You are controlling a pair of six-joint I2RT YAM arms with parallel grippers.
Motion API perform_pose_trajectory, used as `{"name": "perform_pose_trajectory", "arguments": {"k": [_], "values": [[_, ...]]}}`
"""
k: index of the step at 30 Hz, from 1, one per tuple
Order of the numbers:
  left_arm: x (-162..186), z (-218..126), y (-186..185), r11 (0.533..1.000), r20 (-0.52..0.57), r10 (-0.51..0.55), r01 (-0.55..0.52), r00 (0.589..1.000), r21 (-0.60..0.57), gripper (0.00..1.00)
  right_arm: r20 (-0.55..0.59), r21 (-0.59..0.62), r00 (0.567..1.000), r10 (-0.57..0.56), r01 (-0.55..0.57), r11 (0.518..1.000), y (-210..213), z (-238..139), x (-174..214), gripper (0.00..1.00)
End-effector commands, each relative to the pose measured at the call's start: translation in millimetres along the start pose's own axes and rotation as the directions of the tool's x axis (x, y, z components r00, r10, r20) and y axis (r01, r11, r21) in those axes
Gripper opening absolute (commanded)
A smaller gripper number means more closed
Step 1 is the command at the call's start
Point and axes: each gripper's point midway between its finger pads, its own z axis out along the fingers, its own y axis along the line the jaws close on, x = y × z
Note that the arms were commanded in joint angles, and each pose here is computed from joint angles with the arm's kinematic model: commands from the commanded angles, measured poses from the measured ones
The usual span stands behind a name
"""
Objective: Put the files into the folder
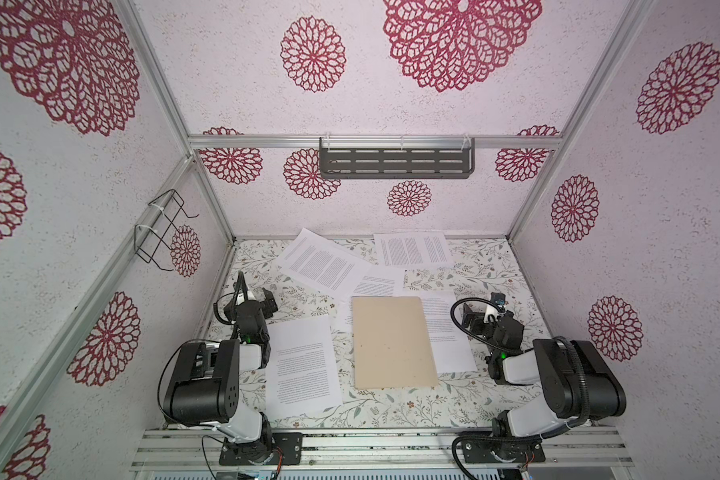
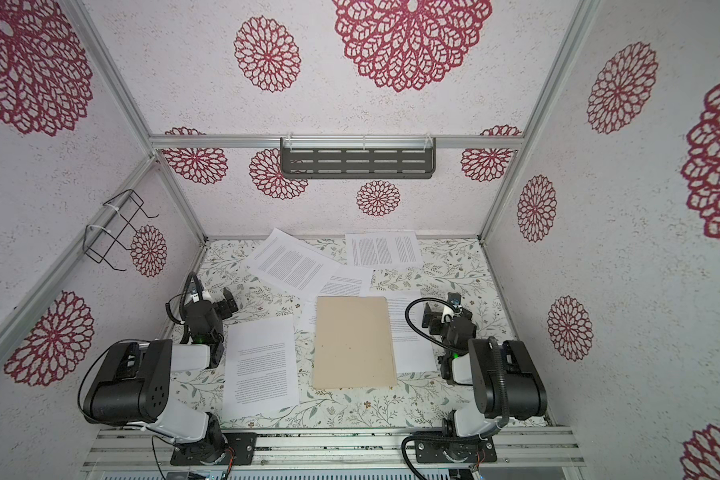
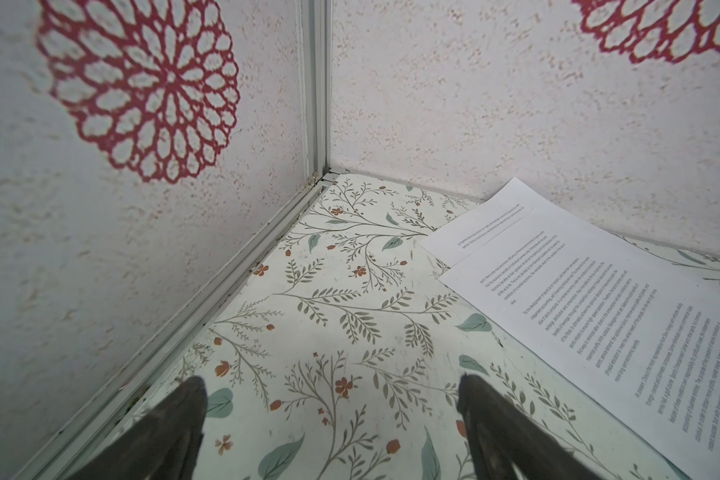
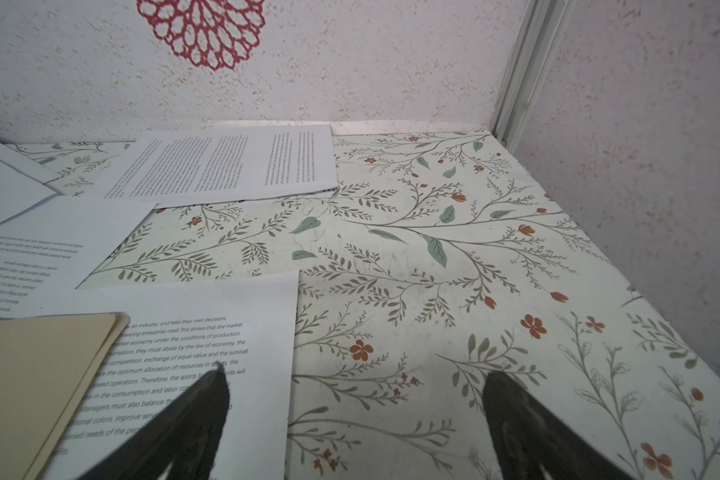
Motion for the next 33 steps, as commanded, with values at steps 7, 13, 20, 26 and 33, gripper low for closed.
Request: {"name": "perform_pose_trajectory", "arguments": {"k": [7, 13, 20, 26, 33], "values": [[-5.4, 1.0, 0.8, 1.000, 0.016, -0.007, 0.007, 1.000, 0.008, 0.97, 0.070, -0.003, 0.997, -0.018, 0.019, 1.000, 1.9, 1.0, -21.2, 0.99], [-5.2, 0.1, 1.5, 1.000, 0.018, -0.008, 0.008, 1.000, 0.008, 0.97, 0.068, 0.030, 0.998, -0.002, 0.000, 1.000, -5.2, 0.8, -21.6, 0.99], [-49.8, -8.5, 12.3, 0.985, -0.071, 0.003, -0.015, 0.997, -0.169, 0.97, 0.045, 0.243, 0.989, 0.143, -0.150, 0.958, -36.0, -15.2, -74.6, 0.99], [-54.2, -45.9, -28.9, 0.977, -0.458, -0.210, 0.171, 0.864, -0.126, 0.97, 0.006, 0.329, 0.864, 0.504, -0.478, 0.814, -52.6, -27.6, -80.6, 0.99], [-4.0, -136.5, -162.8, 0.807, -0.789, -0.018, 0.475, 0.614, 0.351, 0.97, -0.391, -0.025, 0.780, 0.488, -0.539, 0.842, 52.9, -26.1, -54.8, 0.93]]}}
